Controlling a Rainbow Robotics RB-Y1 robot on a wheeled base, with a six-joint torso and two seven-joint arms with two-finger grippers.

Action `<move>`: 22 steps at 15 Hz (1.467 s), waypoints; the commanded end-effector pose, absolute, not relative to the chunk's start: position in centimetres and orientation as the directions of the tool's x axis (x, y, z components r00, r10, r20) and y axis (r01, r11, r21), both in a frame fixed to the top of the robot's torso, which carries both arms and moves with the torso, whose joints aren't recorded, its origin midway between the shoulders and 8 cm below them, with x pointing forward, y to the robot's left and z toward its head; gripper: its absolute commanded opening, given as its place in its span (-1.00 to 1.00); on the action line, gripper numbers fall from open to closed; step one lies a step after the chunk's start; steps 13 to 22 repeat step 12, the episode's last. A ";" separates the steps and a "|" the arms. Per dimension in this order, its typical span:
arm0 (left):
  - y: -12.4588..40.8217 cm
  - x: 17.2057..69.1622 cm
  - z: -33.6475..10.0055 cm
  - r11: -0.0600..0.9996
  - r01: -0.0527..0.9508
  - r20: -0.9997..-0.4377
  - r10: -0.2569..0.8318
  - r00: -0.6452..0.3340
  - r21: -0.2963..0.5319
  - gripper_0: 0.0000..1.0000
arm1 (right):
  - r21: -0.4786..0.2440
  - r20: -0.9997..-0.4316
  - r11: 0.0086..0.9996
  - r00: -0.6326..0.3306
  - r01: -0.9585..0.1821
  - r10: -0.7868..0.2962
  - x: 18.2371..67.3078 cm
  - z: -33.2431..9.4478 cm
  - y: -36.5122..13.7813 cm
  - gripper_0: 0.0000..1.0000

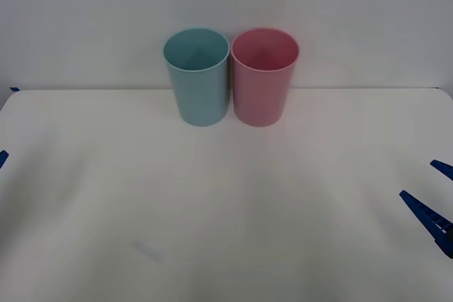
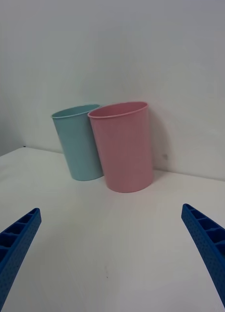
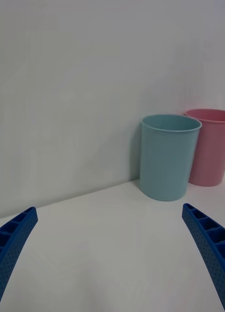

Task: Grasp the object on the table and drop it into the matching bin: aluminum can to the light blue bin, PET bottle to the pink bin.

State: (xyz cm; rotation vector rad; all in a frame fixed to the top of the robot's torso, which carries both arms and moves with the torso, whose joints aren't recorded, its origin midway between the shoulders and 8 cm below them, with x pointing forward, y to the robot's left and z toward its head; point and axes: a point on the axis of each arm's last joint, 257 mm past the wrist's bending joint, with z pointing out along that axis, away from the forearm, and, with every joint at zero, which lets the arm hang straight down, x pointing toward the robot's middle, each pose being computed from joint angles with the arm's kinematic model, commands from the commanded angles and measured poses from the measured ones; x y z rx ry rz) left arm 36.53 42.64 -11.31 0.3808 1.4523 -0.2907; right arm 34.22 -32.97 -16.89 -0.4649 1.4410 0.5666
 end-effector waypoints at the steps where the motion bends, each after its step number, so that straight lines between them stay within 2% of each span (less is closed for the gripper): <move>1: 43.1 34.7 -12.5 0.909 0.412 -0.997 0.030 0.074 0.058 1.00 | 0.039 -0.996 0.785 0.041 -0.618 0.082 34.2 -16.9 -33.0 1.00; 8: 43.1 33.0 -13.7 0.910 0.415 -0.999 -0.009 0.036 0.006 1.00 | 0.039 -0.996 0.785 0.041 -0.618 0.082 34.2 -16.9 -33.0 1.00; 22: 43.1 32.9 -13.8 0.910 0.415 -0.999 -0.011 0.035 0.004 1.00 | 0.039 -0.996 0.785 0.041 -0.618 0.082 34.2 -16.9 -33.0 1.00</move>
